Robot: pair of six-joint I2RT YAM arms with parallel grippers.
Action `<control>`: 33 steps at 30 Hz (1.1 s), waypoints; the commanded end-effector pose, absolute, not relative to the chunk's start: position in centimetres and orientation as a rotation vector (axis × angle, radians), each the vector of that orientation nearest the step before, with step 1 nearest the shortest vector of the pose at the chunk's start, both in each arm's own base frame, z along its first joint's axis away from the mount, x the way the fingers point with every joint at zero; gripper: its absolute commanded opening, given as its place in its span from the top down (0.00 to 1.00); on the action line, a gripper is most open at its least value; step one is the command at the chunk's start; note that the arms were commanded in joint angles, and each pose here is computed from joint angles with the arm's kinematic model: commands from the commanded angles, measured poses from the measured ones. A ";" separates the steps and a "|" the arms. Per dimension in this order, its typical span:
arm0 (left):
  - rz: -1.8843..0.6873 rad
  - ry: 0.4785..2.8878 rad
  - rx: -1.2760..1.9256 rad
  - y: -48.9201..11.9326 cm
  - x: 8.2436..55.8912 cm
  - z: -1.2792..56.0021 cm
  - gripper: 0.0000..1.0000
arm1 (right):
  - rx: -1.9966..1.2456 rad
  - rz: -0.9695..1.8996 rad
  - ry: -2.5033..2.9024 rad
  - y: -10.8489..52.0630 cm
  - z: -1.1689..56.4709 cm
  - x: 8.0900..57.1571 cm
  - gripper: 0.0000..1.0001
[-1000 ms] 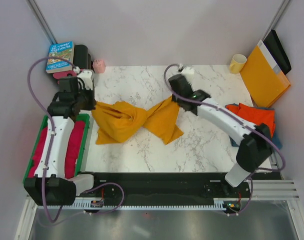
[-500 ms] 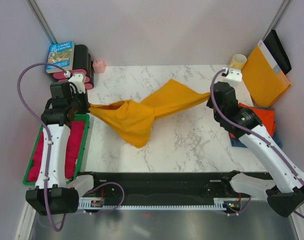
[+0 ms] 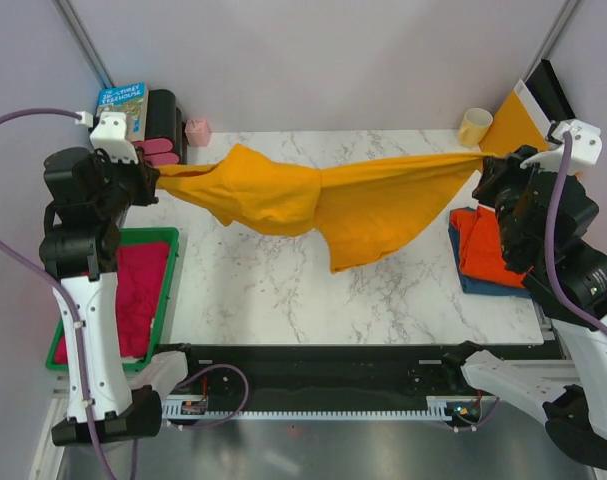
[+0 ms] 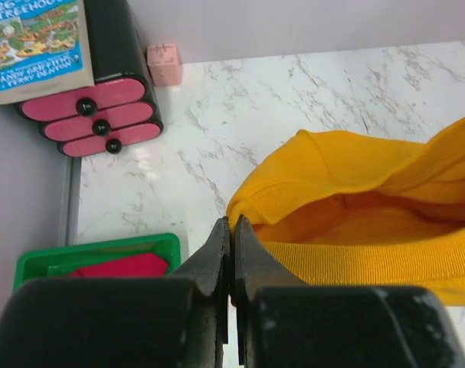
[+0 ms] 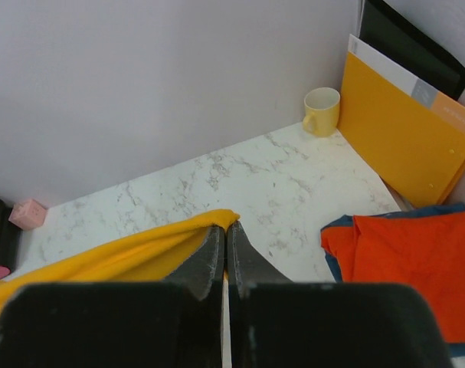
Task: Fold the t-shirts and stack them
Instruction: Flatten out the tshirt
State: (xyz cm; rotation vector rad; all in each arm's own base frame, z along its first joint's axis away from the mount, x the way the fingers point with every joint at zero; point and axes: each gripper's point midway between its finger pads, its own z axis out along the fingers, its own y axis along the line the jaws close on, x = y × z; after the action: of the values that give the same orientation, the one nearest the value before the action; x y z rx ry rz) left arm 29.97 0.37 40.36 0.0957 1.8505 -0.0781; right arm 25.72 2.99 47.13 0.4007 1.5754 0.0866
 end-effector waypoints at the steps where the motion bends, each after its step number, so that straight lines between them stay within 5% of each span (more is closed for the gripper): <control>1: -0.086 1.818 0.118 -0.3 26.3 40.5 0.98 | 0.430 -0.029 1.589 0.3 46.4 23.9 1.00; 6: -0.163 1.838 0.120 -1.4 25.9 40.2 0.98 | 0.398 -0.089 1.634 0.5 45.3 24.7 1.00; 17: -0.304 2.147 0.128 -0.8 37.0 27.5 0.98 | 0.403 -0.271 1.926 3.3 29.3 38.2 1.00; 24: -0.263 2.204 0.082 0.9 43.1 22.5 0.95 | 0.538 -0.403 1.897 1.1 26.0 43.9 1.00; 27: -0.252 2.188 0.068 1.3 44.8 22.9 0.55 | 0.522 -0.404 1.867 1.4 26.6 46.3 0.93; 28: -0.253 2.188 0.055 1.4 45.5 22.8 0.34 | 0.507 -0.386 1.875 1.8 26.6 46.9 0.73; 30: -0.234 2.191 0.033 1.8 45.8 22.8 0.12 | 0.492 -0.362 1.882 2.5 26.9 48.2 0.54; 31: -0.222 2.184 0.019 2.0 45.9 23.2 0.05 | 0.482 -0.330 1.891 3.1 26.9 48.4 0.36; 33: -0.209 2.169 0.016 2.2 45.6 23.8 0.00 | 0.475 -0.296 1.886 3.6 27.4 48.4 0.27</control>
State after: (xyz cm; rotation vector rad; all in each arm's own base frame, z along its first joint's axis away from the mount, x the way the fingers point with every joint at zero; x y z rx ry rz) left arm 43.94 1.14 19.66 0.0375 2.2979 -0.2792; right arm 47.04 2.70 23.43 0.4551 1.9871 -0.3877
